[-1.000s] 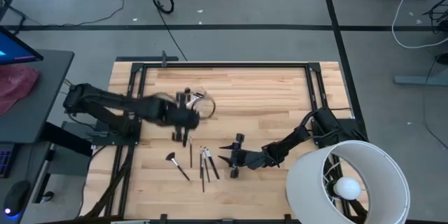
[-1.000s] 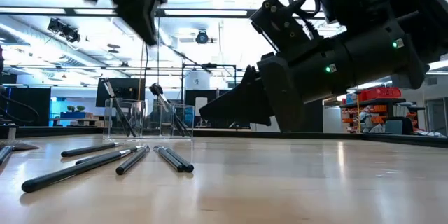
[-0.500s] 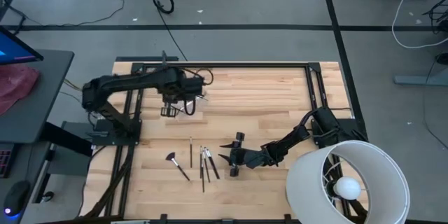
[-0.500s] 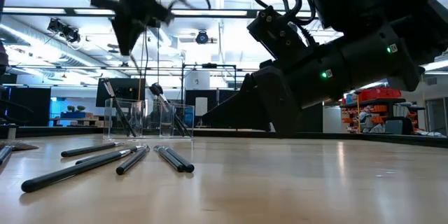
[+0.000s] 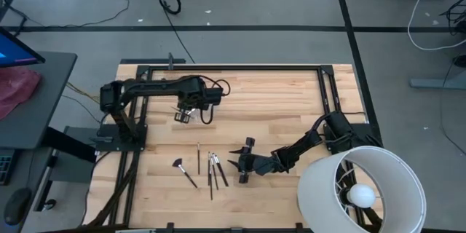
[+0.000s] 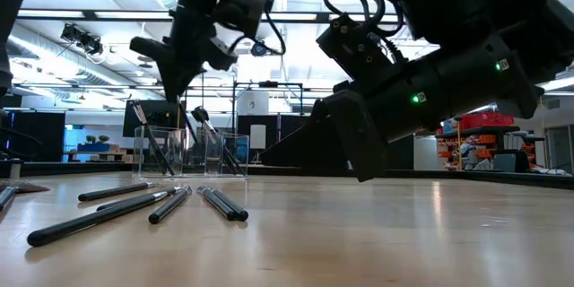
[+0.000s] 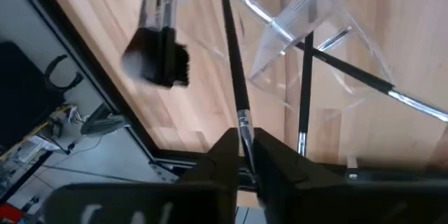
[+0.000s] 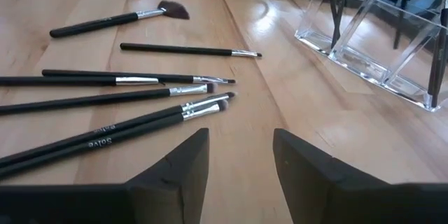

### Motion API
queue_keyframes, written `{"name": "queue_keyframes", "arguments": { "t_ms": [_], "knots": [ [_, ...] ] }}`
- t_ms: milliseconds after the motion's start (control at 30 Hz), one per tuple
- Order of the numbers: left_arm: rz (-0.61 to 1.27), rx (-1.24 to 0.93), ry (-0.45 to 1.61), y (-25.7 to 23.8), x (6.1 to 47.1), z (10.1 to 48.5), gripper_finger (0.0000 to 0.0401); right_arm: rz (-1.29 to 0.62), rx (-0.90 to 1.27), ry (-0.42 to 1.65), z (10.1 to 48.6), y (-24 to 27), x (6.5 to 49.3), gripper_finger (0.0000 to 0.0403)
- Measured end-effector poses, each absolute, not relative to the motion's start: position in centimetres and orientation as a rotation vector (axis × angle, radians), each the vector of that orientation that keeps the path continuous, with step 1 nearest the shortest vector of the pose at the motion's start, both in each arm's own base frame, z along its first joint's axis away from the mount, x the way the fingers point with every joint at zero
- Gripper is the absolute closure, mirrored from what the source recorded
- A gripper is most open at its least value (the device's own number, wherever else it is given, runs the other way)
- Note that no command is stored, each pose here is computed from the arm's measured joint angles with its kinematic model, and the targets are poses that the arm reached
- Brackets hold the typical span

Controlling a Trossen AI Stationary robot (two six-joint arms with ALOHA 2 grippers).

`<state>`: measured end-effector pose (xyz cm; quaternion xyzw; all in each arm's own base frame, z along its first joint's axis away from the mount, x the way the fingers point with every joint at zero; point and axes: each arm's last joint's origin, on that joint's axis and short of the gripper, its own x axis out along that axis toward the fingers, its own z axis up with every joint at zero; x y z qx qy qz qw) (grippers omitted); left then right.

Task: Put items in baskets/containers
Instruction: Put the eyeshadow brush into the middle section of the transparent organizer

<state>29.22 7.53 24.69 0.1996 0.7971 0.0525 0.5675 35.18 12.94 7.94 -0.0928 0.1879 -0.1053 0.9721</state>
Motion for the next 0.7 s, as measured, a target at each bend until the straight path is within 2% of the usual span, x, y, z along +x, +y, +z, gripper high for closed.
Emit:
{"name": "queue_keyframes", "arguments": {
  "t_ms": [200, 367, 433, 700],
  "knots": [
    [0.167, 0.422, 1.911, 7.7, 29.9, 23.2, 0.0295, -0.218, -0.157, 0.376, 7.9, 12.9, 35.2, 0.0239],
    [0.239, 0.378, 1.94, 6.8, 29.4, 23.8, 0.0257, -0.223, -0.097, 0.342, 8.2, 13.0, 35.3, 0.0239],
    [0.284, 0.356, 1.951, 6.4, 29.0, 24.7, 0.0251, -0.202, -0.085, 0.33, 8.3, 13.0, 35.4, 0.0239],
    [0.456, 0.274, 1.642, 4.2, 27.2, 31.1, 0.0259, -0.118, -0.047, 0.292, 8.9, 14.2, 37.6, 0.0239]
  ]
}}
